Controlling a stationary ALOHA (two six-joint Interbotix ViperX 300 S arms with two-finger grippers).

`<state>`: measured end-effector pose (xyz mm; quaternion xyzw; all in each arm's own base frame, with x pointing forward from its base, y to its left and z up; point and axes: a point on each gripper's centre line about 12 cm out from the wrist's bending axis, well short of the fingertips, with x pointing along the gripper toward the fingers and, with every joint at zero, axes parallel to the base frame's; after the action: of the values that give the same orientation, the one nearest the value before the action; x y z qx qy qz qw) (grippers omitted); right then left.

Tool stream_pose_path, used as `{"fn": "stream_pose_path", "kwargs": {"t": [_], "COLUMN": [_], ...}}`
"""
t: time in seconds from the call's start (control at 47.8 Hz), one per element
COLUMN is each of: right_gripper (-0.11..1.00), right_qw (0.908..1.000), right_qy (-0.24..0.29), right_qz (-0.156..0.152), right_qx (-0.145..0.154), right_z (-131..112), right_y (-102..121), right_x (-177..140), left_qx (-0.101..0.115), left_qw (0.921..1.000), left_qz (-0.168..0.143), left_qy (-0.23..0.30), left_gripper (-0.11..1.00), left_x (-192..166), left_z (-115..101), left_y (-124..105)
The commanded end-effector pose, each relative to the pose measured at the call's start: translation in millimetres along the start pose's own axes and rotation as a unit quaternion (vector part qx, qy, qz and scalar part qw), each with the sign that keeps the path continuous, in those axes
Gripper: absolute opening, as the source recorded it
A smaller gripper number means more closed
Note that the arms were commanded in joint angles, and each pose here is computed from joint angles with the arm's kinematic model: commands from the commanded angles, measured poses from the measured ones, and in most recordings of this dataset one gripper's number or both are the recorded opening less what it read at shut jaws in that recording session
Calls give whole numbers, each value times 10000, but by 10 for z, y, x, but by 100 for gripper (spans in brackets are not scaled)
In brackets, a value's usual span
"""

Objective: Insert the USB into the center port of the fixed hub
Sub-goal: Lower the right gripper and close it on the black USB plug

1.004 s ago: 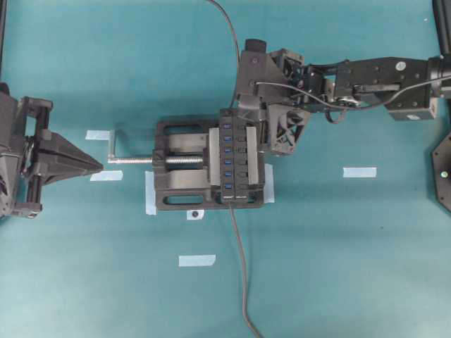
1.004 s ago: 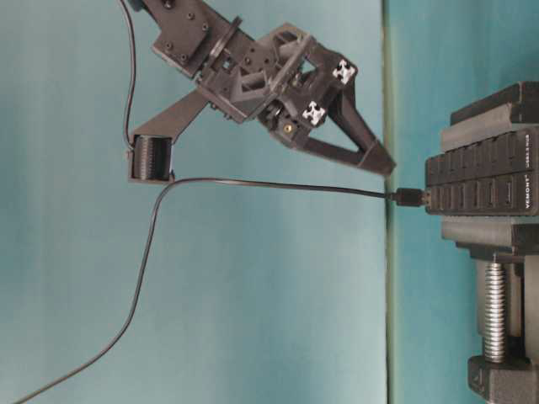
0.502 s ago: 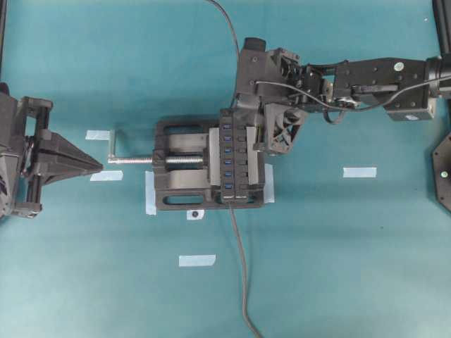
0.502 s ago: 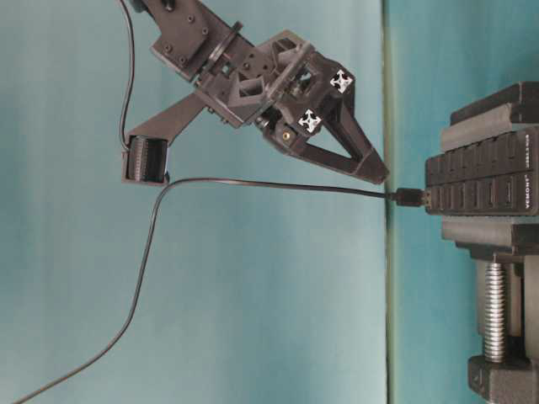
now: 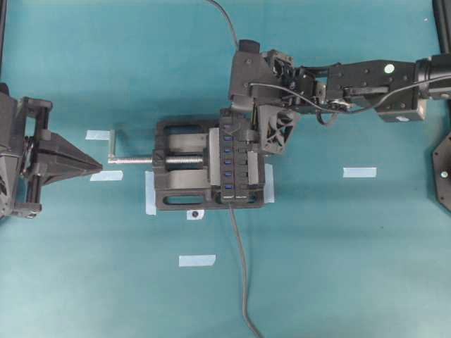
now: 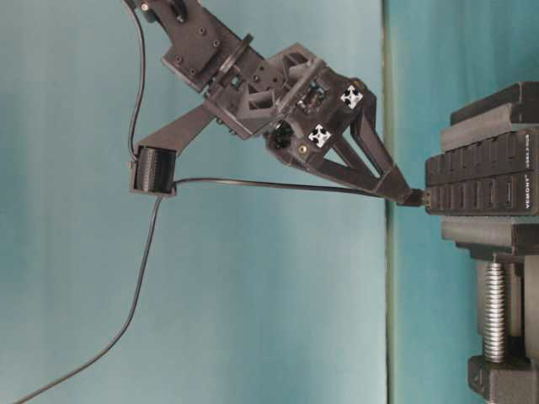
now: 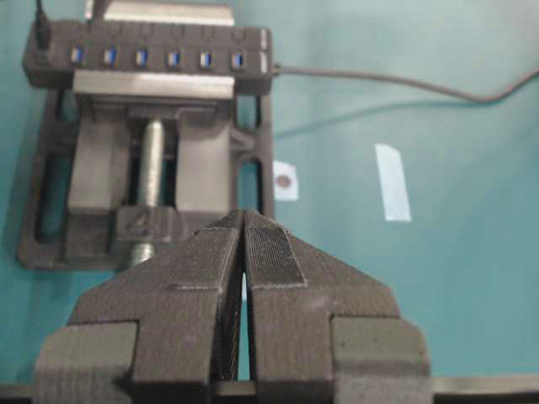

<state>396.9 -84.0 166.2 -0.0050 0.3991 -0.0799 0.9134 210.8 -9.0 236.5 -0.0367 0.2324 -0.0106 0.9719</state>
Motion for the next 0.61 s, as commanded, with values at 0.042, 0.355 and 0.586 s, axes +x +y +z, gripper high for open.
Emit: {"fn": "stream_pose_path", "kwargs": {"t": [0.042,0.355,0.586], "right_gripper": [83,80,79], "right_qw": [9997,9996,9997], "right_qy": [-227,-273,-256], "right_qz": [-36,-42,-51], "right_qx": [-5,-8,3], "right_z": [140,168,163], "right_y": [-32,-40,-53], "right_x": [-40,29,38], "left_qx": [3,-12,-89], "left_qw": [10000,10000,9999], "left_qz": [-13,-14,-12], "left_qy": [-91,-91,-68], "left_gripper": [0,0,0], "left_x": [-9,-18,-15], "left_z": [53,36,18], "left_y": [-8,-6,-4]}}
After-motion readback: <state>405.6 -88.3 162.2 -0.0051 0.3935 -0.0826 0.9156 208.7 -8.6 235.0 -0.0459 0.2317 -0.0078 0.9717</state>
